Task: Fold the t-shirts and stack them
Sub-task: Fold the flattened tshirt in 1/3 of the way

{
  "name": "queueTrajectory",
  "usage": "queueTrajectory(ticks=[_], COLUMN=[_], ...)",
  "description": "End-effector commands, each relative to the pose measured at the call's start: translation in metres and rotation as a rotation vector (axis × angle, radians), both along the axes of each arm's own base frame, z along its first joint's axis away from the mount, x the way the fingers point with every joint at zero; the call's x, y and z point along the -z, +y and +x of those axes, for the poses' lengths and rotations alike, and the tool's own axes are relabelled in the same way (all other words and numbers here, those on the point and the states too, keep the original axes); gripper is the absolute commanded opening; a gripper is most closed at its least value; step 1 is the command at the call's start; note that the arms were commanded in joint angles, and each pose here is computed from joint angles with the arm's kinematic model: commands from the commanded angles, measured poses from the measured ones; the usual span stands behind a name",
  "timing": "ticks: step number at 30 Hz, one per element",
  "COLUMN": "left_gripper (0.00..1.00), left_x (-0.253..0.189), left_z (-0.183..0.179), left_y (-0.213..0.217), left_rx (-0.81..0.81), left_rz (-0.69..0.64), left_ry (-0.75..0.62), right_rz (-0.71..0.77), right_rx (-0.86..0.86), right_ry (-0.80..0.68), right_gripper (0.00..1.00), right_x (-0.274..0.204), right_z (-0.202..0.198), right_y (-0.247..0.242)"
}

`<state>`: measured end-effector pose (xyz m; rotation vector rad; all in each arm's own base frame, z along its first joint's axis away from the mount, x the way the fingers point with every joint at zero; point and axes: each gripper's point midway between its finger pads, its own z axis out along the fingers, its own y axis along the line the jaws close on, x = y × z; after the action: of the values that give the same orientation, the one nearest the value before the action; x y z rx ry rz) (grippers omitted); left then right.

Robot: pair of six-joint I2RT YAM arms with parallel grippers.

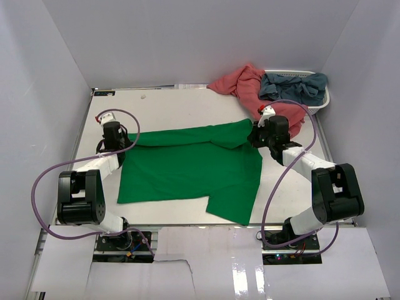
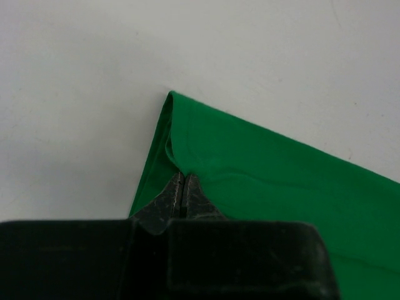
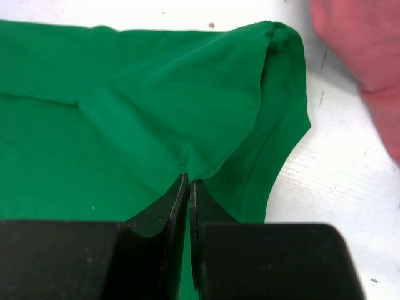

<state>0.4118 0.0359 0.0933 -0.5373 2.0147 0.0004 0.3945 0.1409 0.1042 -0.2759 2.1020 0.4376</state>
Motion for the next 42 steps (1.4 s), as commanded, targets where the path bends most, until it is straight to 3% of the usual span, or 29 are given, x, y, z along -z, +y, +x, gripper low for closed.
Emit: queueTrajectory(ticks=[1, 16, 18, 21, 22, 27, 28, 36, 42], left_gripper=[0.00, 0.00, 0.09, 0.21, 0.26, 0.37, 0.45, 0.59, 0.58], left_x=[-0.007, 0.033, 0.033, 0.036, 0.035, 0.023, 0.015, -0.026, -0.019], left_z=[-0.010, -0.029, -0.025, -0.021, -0.021, -0.021, -0.021, -0.006, 0.028], left_y=[0.005, 0.006, 0.004, 0.001, 0.001, 0.015, 0.023, 0.036, 0.023], left_rx=[-0.063, -0.071, -0.057, -0.043, -0.044, -0.116, -0.158, -0.206, -0.118], left_rz=[-0.012, -0.006, -0.011, -0.025, -0.024, 0.018, 0.044, 0.068, 0.033], left_ry=[0.023, 0.201, 0.206, 0.212, 0.209, 0.205, 0.207, 0.107, 0.140], right_rz=[0.003, -0.031, -0.032, -0.033, -0.037, -0.052, -0.062, -0.067, -0.055], right_rx=[0.027, 0.048, 0.045, 0.046, 0.051, 0.073, 0.088, 0.107, 0.086], right_ry=[-0.050, 0.020, 0.026, 0.025, 0.028, 0.015, 0.009, -0.049, -0.068], right_gripper=[0.08, 0.08, 0.08, 0.21, 0.32, 0.45, 0.52, 0.60, 0.60], right_x=[-0.017, 0.008, 0.011, 0.012, 0.013, 0.008, 0.002, -0.026, -0.033], right_z=[0.001, -0.015, -0.017, -0.018, -0.018, -0.013, -0.009, 0.017, 0.052], right_y=[-0.002, -0.008, -0.008, -0.008, -0.009, -0.013, -0.016, -0.014, -0.001])
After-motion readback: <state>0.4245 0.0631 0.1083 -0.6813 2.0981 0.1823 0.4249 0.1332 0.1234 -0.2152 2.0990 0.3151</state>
